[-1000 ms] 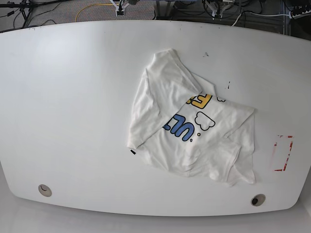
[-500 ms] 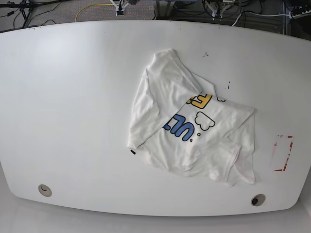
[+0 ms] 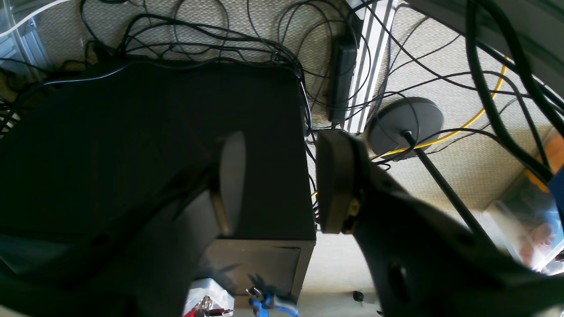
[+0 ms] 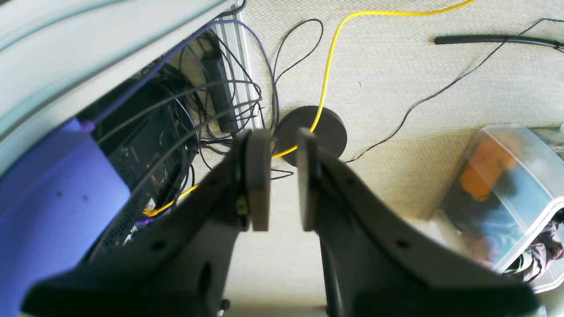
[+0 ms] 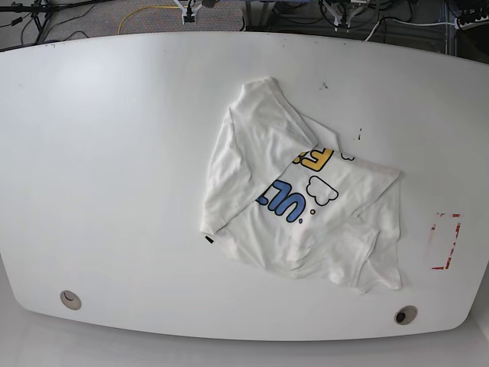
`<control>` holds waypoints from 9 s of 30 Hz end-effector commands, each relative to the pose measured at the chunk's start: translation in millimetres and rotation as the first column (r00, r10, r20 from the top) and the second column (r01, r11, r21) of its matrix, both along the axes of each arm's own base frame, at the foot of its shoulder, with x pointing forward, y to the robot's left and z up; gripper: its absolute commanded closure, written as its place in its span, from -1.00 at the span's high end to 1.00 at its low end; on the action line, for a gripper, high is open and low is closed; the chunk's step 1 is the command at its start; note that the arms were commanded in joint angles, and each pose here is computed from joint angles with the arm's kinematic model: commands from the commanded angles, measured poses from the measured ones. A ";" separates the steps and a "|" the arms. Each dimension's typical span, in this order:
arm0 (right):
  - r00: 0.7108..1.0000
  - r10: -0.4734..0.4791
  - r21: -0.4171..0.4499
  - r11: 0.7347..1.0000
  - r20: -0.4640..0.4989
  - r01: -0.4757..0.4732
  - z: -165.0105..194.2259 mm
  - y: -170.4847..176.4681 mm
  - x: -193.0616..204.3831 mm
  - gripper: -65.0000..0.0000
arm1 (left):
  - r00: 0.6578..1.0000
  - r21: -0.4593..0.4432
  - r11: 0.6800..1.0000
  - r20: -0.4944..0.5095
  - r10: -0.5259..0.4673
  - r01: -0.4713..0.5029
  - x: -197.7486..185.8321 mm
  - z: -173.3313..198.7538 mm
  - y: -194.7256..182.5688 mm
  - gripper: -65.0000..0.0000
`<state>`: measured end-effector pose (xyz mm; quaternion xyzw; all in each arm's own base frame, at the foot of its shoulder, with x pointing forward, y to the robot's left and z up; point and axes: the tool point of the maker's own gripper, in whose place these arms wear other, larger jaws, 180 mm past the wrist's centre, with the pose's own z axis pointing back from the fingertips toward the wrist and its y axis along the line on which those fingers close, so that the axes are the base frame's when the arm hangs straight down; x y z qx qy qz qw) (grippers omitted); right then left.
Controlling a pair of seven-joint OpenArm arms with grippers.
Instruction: Fold the T-shirt properly
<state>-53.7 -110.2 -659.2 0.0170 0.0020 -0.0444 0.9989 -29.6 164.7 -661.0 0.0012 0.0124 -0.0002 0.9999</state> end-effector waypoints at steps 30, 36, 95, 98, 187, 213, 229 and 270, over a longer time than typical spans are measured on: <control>1.000 -0.002 -0.003 1.000 -0.024 0.002 2.8 -0.4 -22.0 -0.74 | 1.000 0.010 1.000 0.001 -0.005 0.005 -4.9 1.0 5.2 -0.24; 1.000 -0.001 -0.007 1.000 -0.020 0.001 3.7 -3.1 -24.3 -0.74 | 1.000 0.010 1.000 -0.001 -0.006 0.006 -7.9 1.2 5.3 -0.24; 1.000 0.009 -0.021 1.000 0.001 -0.009 7.4 -10.3 -26.5 -0.74 | 0.998 0.027 1.000 0.060 0.001 -0.002 -21.5 5.1 12.7 -0.25; 1.000 0.010 -0.021 1.000 0.002 -0.010 7.5 -10.6 -26.1 -0.74 | 0.998 0.028 1.000 0.066 -0.001 -0.001 -20.8 5.5 13.5 -0.26; 0.912 0.075 -0.144 0.989 0.404 -0.017 196.7 -58.9 -7.9 -0.74 | 0.820 0.172 0.982 0.550 -0.159 0.075 -25.2 202.9 39.7 -0.25; 0.858 0.088 -0.147 0.989 0.506 -0.015 250.3 -55.4 19.7 -0.74 | 0.746 0.304 0.951 0.620 -0.244 0.059 2.0 269.1 78.5 -0.25; 0.773 0.098 -0.162 0.987 0.627 0.006 276.6 -57.5 70.2 -0.73 | 0.667 0.317 0.947 0.696 -0.267 0.049 36.1 299.4 73.5 -0.25; 0.523 0.092 -0.116 0.993 0.848 0.012 298.6 -41.1 200.0 -0.78 | 0.394 0.199 0.970 0.910 -0.129 -0.141 131.7 345.1 88.7 -0.27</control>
